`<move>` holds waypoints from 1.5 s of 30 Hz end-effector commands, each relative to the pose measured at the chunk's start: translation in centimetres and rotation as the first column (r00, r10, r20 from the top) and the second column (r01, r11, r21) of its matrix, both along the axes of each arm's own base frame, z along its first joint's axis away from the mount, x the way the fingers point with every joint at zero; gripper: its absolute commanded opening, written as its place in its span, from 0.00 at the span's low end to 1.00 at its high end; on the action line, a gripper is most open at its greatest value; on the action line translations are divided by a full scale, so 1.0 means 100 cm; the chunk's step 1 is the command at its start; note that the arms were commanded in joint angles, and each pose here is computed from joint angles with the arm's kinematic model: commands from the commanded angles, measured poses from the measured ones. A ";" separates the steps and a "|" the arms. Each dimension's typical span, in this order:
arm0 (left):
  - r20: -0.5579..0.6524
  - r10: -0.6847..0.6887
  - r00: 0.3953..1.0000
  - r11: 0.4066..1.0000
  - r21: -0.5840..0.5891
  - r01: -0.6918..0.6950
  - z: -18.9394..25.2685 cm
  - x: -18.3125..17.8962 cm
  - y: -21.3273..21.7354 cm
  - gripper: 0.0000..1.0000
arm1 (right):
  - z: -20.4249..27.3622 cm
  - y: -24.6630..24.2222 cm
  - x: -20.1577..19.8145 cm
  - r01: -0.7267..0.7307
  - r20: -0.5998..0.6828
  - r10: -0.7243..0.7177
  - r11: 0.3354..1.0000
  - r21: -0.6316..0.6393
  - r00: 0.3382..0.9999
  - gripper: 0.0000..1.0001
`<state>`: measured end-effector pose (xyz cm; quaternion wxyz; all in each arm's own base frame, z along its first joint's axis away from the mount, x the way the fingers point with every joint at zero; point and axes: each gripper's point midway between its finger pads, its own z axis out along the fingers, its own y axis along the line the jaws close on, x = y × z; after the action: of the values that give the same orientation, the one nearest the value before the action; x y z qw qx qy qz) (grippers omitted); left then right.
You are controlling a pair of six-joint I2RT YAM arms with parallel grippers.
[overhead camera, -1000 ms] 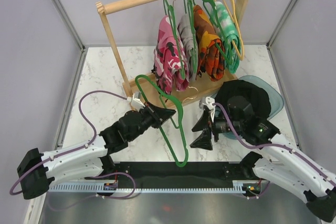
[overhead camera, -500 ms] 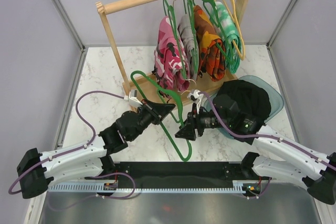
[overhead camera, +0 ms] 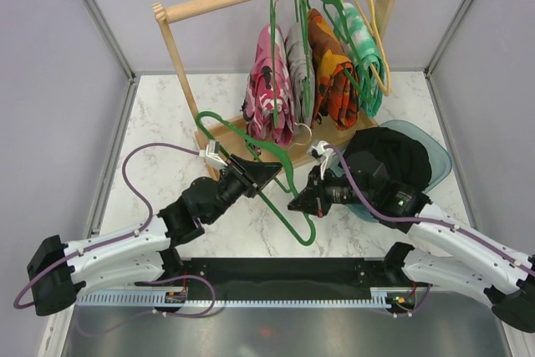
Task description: Remove the trousers from the hanger
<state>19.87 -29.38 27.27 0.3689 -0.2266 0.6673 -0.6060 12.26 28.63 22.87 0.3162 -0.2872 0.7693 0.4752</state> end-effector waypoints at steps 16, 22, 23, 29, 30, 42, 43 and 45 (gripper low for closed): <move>0.440 -0.372 0.817 0.919 0.300 0.256 0.049 -0.075 0.010 0.90 | 0.076 -0.060 0.028 0.111 0.522 -0.045 0.989 -0.097 0.852 0.00; 0.565 -0.389 0.728 0.894 0.424 0.148 0.071 -0.094 0.055 0.91 | 0.085 -0.060 0.039 0.128 0.503 -0.003 0.968 -0.215 0.864 0.00; 0.605 -0.365 0.708 0.906 0.406 0.120 0.087 -0.099 0.068 0.91 | 0.098 -0.060 0.041 0.144 0.505 -0.024 0.969 -0.200 0.863 0.00; 0.637 -0.290 0.715 0.902 0.432 -0.020 0.095 -0.101 0.116 0.94 | 0.117 -0.045 0.061 0.187 0.449 -0.057 0.950 -0.251 0.892 0.00; 0.639 -0.284 0.715 0.902 0.431 -0.027 0.095 -0.102 0.120 0.94 | 0.125 -0.040 0.069 0.202 0.446 -0.068 0.944 -0.262 0.893 0.00; 0.659 -0.208 0.723 0.919 0.385 -0.087 0.092 -0.110 0.154 0.95 | 0.166 0.001 0.110 0.294 0.377 -0.188 0.923 -0.248 0.907 0.00; 0.664 -0.195 0.722 0.922 0.376 -0.097 0.093 -0.110 0.157 0.96 | 0.171 0.005 0.111 0.294 0.379 -0.190 0.926 -0.237 0.906 0.00; 0.664 -0.189 0.723 0.922 0.374 -0.102 0.092 -0.109 0.159 0.96 | 0.189 0.016 0.115 0.293 0.384 -0.201 0.936 -0.197 0.901 0.00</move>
<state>8.50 -14.21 36.78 0.5942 0.1064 0.5924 -0.5335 23.50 29.52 38.22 0.4374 -0.3323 0.7977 0.2490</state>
